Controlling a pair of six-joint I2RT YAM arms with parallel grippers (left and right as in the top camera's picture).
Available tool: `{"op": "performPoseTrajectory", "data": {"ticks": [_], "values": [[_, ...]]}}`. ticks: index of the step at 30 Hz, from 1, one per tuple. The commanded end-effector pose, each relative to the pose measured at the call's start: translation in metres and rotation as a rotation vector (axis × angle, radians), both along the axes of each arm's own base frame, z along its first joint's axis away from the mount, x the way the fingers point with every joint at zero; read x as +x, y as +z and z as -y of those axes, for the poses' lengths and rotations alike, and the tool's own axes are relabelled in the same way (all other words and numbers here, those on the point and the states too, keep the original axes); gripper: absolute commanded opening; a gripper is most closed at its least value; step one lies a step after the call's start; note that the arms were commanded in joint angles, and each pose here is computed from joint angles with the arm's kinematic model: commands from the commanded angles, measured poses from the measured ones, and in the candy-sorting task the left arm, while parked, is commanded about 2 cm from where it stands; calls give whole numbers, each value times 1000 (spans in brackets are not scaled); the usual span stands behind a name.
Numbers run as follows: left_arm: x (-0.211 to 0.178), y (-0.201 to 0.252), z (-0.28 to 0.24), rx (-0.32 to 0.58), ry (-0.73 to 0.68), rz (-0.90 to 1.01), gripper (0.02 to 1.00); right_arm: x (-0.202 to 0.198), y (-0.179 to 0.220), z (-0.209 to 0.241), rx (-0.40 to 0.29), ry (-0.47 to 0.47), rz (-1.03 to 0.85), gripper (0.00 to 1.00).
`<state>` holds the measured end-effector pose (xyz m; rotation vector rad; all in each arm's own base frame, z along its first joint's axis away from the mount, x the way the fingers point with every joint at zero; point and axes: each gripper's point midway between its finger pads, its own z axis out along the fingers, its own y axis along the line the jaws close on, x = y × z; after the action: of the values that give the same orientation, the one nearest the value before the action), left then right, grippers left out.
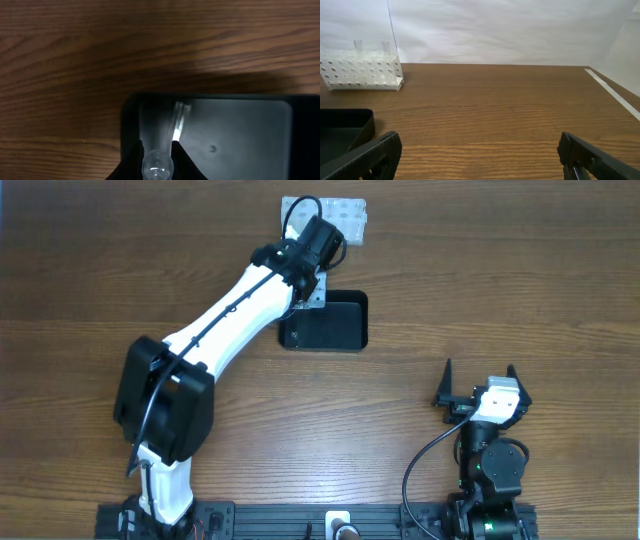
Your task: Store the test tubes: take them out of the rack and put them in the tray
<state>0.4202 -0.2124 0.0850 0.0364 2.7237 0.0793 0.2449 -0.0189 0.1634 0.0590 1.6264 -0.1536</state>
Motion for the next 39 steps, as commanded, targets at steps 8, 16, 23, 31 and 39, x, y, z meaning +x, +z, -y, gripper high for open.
{"op": "performPoseTrajectory", "data": {"ticks": [8,16,23,31,39], "values": [[1,-10,-10,36,28,-13,88,0,-2,3,3,-16,2,993],[-6,-13,-9,27,21,-47,121,0,-2,3,3,-16,2,993],[-8,-14,-9,22,17,-60,231,0,-2,3,3,-16,2,993],[-5,-13,-8,19,18,-44,279,0,-2,3,3,-16,2,991],[31,41,-12,-27,65,182,551,0,-2,3,3,-16,2,991]]}}
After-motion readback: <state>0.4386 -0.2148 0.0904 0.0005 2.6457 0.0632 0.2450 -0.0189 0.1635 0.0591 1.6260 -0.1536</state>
